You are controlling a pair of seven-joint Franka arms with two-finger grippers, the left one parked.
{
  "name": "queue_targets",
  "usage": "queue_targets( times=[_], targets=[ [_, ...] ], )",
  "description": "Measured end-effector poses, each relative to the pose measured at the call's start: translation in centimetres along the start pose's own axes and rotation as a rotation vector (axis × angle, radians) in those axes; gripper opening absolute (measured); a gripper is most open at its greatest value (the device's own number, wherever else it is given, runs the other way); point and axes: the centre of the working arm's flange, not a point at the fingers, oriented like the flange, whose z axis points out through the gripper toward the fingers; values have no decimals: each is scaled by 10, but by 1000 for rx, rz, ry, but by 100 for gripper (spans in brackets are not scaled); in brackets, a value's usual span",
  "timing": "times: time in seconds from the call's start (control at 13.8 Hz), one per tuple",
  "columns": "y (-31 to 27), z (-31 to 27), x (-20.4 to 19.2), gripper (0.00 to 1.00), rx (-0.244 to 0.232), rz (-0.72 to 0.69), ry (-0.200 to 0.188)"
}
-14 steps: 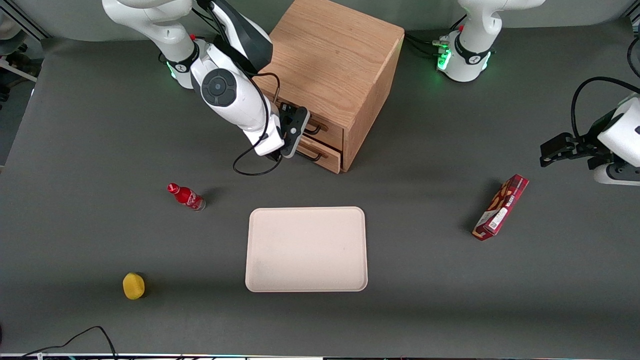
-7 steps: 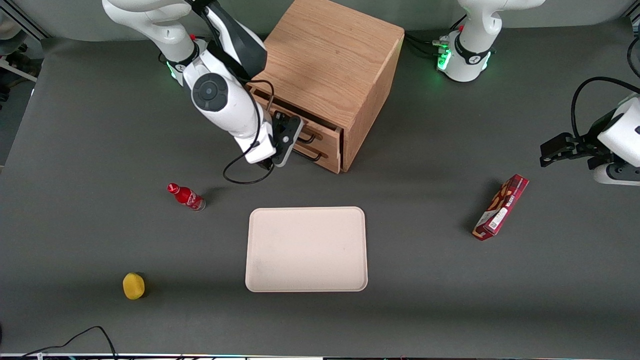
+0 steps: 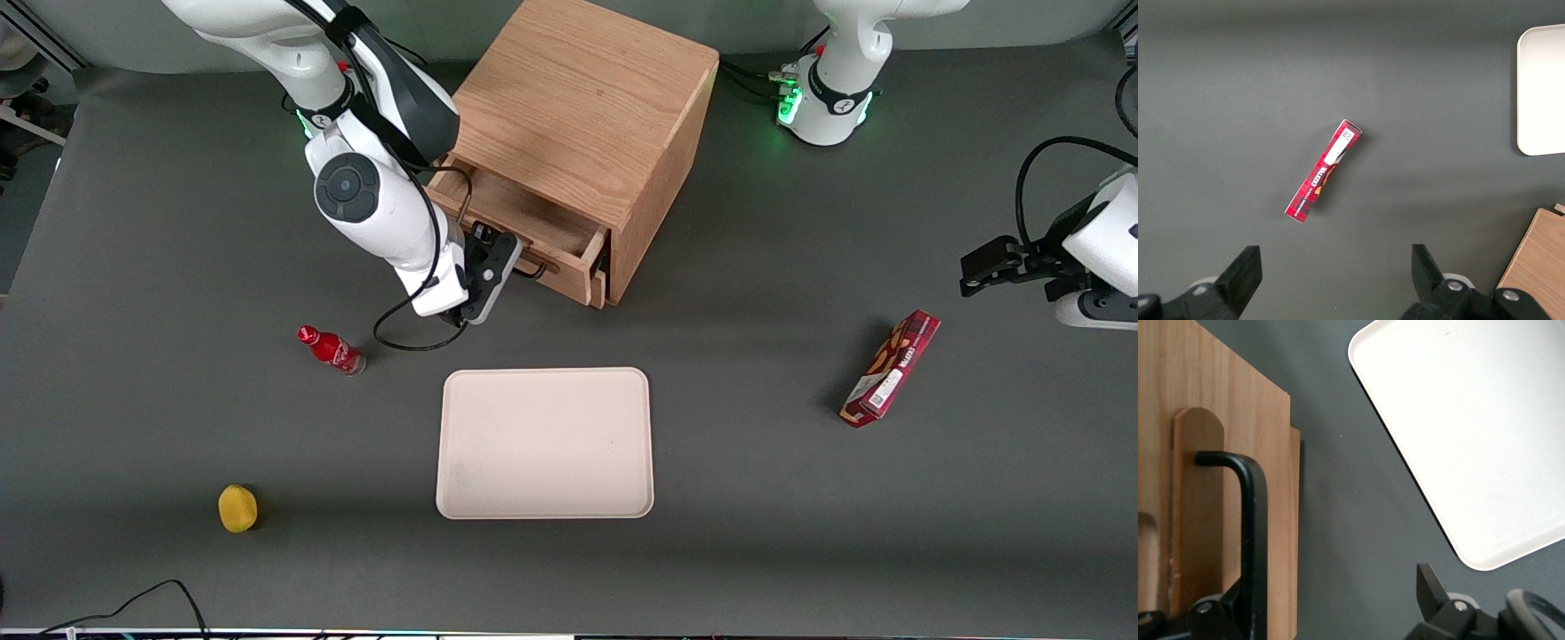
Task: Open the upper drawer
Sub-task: 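Pull the upper drawer outward by its handle with the right gripper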
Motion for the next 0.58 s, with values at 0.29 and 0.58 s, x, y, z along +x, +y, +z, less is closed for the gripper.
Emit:
queue_targets(
  times=[0.29,0.58],
  targets=[
    [14,1,1,100,-5,8,-2],
    [27,-1,1,100,-13,15,-8]
  ],
)
